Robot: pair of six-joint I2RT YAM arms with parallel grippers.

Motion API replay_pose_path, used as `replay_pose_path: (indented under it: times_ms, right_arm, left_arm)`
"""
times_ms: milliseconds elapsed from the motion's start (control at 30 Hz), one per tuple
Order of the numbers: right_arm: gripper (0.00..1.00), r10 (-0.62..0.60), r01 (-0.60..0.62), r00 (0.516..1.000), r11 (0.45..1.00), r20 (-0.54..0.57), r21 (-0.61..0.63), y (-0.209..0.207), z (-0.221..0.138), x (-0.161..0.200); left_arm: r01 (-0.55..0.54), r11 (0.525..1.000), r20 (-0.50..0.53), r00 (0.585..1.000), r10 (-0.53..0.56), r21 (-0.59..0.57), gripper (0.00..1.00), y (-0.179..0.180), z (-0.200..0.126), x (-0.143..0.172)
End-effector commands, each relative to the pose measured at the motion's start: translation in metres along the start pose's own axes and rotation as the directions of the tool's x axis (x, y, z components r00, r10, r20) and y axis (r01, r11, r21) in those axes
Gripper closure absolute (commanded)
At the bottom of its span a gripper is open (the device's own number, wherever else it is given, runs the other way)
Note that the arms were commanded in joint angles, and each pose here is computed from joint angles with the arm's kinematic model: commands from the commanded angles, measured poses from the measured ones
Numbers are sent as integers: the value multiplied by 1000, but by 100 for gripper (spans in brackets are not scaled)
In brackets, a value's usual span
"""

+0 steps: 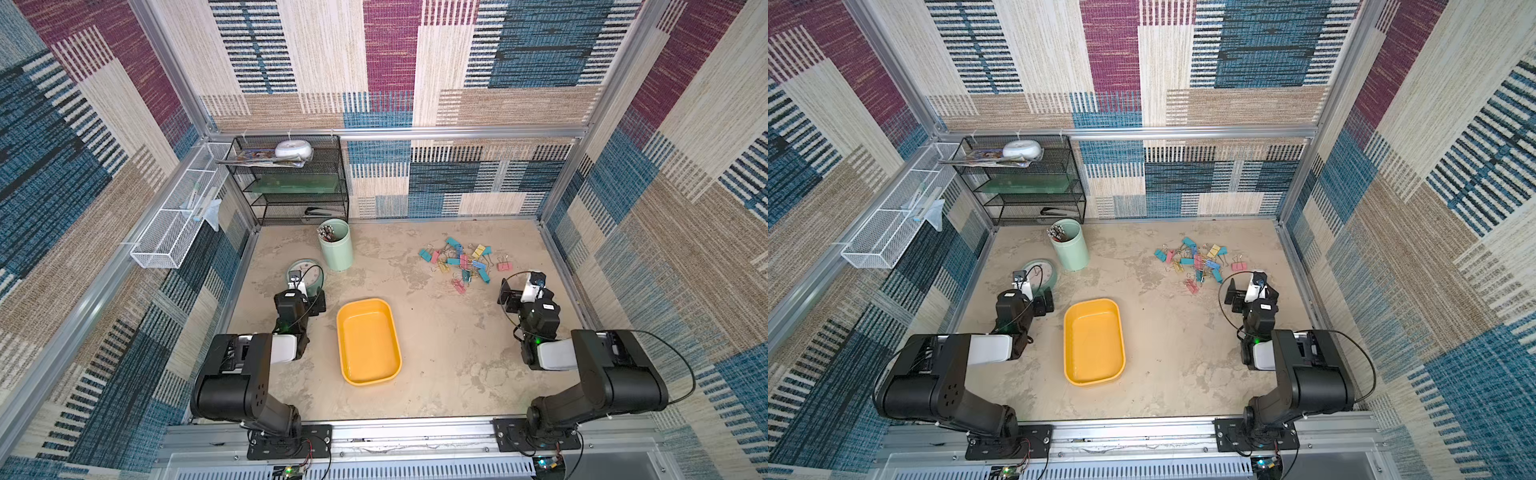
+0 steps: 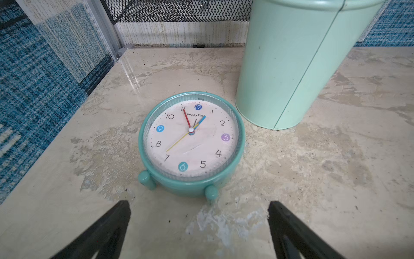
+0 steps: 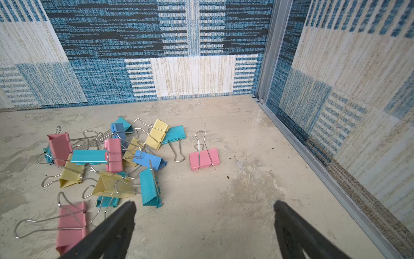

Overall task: Put the binder clips in the storage box
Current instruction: Pick up the storage box at the center of the board.

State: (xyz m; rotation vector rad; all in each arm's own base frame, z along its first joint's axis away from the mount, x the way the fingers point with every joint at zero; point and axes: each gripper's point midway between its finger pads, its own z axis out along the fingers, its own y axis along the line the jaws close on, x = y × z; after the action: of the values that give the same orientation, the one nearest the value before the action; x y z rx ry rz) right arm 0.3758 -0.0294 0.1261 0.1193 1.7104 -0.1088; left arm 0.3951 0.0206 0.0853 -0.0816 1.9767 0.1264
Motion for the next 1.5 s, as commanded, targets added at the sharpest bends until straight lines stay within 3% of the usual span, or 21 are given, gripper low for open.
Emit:
replay_pose_path:
  times_ms: [0,500,600,667,767,867,933,1033,1100,1133,1200,1267,1367,1467]
  right_arm:
    - [1,-3,3,1000,1000,9,-3,1,0,-2]
    - [1,9,-9,1000,1000,18,-3,1,-1,-5]
    - [0,-16,22,996,997,84,-75,14,-9,-38]
    - [0,79,-76,995,995,59,-57,10,-13,-72]
    - [2,144,-132,989,961,31,-243,41,-29,-123]
    - [5,224,-205,974,841,-22,-501,93,-46,-154]
    - [6,177,-192,980,756,-87,-626,136,-51,-161]
    - [7,-33,-119,983,630,-180,-767,214,-58,-147]
    - [7,-184,-71,963,537,-199,-841,262,-63,-126]
    - [8,-259,-47,945,492,-198,-869,284,-65,-112]
    - [10,-383,9,904,460,-189,-888,317,-60,-87]
    - [15,-511,81,850,363,-125,-928,351,-61,-60]
    - [18,-643,176,766,205,3,-963,393,-64,-24]
    - [18,-725,238,678,58,123,-970,426,-68,6]
  left_arm:
    - [8,1000,28,1000,-8,9,0,-2,0,-8]
    - [7,1000,28,1000,-7,9,0,-2,0,-7]
    - [3,1000,113,994,-5,20,1,-2,-16,-23]
    - [13,1000,179,984,-14,4,1,2,-46,-44]
    - [252,967,158,957,-244,-30,1,19,-98,-68]
    - [449,888,202,865,-460,99,2,4,-150,-104]
    - [414,883,148,881,-450,221,2,-29,-175,-126]
    - [246,916,12,965,-263,319,0,-76,-200,-143]
    - [151,916,-107,987,-120,371,0,-94,-209,-144]
    - [105,910,-160,986,-43,402,0,-101,-213,-143]
    - [11,897,-242,964,107,441,0,-111,-212,-134]
    - [-73,895,-273,938,211,440,0,-110,-204,-125]
    - [-136,881,-226,939,261,452,0,-112,-195,-115]
    - [-96,879,-184,962,203,467,0,-111,-192,-113]
